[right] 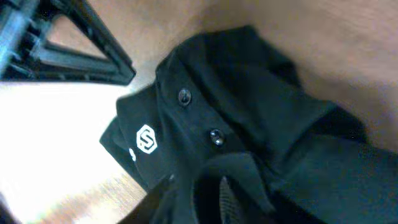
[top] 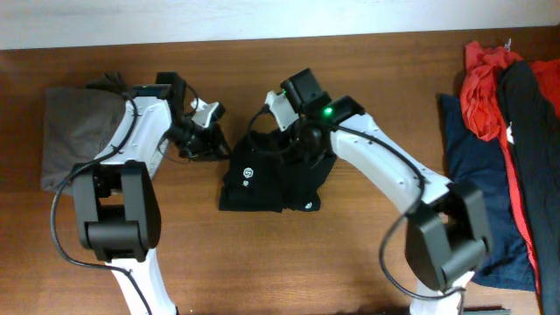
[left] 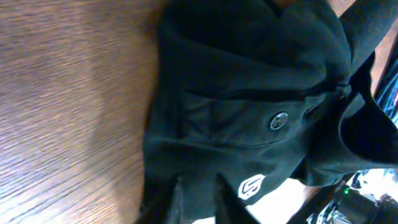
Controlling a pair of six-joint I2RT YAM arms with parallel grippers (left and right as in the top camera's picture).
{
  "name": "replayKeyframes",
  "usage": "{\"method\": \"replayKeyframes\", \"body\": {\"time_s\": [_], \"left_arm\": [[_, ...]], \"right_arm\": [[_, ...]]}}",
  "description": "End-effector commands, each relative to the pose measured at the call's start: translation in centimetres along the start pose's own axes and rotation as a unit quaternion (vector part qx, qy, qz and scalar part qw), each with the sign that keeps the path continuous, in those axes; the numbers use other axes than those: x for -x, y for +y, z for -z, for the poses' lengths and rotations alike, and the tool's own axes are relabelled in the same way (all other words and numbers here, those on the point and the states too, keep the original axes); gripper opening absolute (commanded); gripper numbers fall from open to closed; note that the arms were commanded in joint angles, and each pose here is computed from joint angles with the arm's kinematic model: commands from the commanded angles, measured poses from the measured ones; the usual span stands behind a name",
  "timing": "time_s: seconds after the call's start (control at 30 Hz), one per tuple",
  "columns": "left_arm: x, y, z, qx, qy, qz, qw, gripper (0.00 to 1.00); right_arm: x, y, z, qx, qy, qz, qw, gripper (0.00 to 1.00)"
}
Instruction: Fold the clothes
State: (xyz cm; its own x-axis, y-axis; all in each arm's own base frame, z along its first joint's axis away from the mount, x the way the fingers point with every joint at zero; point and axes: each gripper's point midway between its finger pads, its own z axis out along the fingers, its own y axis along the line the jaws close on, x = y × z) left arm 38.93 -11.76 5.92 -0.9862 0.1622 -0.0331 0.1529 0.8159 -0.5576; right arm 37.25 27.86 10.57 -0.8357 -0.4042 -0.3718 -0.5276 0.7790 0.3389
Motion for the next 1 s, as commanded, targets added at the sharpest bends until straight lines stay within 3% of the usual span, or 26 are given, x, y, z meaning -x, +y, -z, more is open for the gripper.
{"method": "replayKeyframes", "body": {"time_s": [0.0,0.07,0.13,0.27,0.37,0.4,0.47,0.5,0.6,0.7,0.87,0.97], "left_arm": [[-0.2,0.2,0.0,-0.002,0.002,0.006,1.0,0.11],[-0.4,0.4,0.1,-0.003,0.005,0.011,1.0,0.11],[-0.5,0.4,0.1,-0.003,0.007,0.013,1.0,0.11],[-0.3,0.4,0.1,-0.003,0.004,0.01,1.0,0.11],[0.0,0.4,0.1,-0.002,-0.002,0.006,1.0,0.12],[0.0,0.4,0.1,-0.002,-0.003,0.005,1.0,0.2],[0.1,0.4,0.1,-0.004,-0.004,0.005,1.0,0.52],[0.1,0.3,0.1,-0.006,-0.004,0.005,1.0,0.57],[0.1,-0.4,0.1,-0.024,-0.006,0.005,1.0,0.59],[0.1,-1.3,-0.2,-0.041,-0.005,0.0,0.999,0.61],[0.1,-3.4,-2.3,-0.04,0.002,-0.036,0.999,0.68],[0.7,-3.7,-4.3,-0.019,-0.007,0.007,1.0,0.71]], "right_arm": [[-2.2,-1.0,-2.2,-0.01,0.049,-0.022,0.999,0.12],[-5.0,-5.6,-1.0,-0.133,0.096,-0.092,0.982,0.04],[-7.8,-7.9,1.7,-0.208,0.142,-0.149,0.956,0.04],[-11.1,-9.0,6.6,-0.272,0.197,-0.166,0.927,0.04],[-11.5,-8.5,8.0,-0.272,0.199,-0.165,0.927,0.04],[-11.4,-8.5,8.0,-0.271,0.197,-0.165,0.928,0.04],[-10.9,-8.5,7.8,-0.27,0.186,-0.163,0.931,0.12],[-10.6,-8.6,7.7,-0.269,0.18,-0.162,0.932,0.14],[-10.5,-8.3,7.5,-0.258,0.179,-0.165,0.935,0.15],[-11.8,-7.8,7.9,-0.255,0.207,-0.172,0.929,0.25],[-11.6,-7.8,7.8,-0.253,0.198,-0.186,0.928,0.23],[-10.2,-7.8,7.0,-0.232,0.167,-0.207,0.936,0.23]]}}
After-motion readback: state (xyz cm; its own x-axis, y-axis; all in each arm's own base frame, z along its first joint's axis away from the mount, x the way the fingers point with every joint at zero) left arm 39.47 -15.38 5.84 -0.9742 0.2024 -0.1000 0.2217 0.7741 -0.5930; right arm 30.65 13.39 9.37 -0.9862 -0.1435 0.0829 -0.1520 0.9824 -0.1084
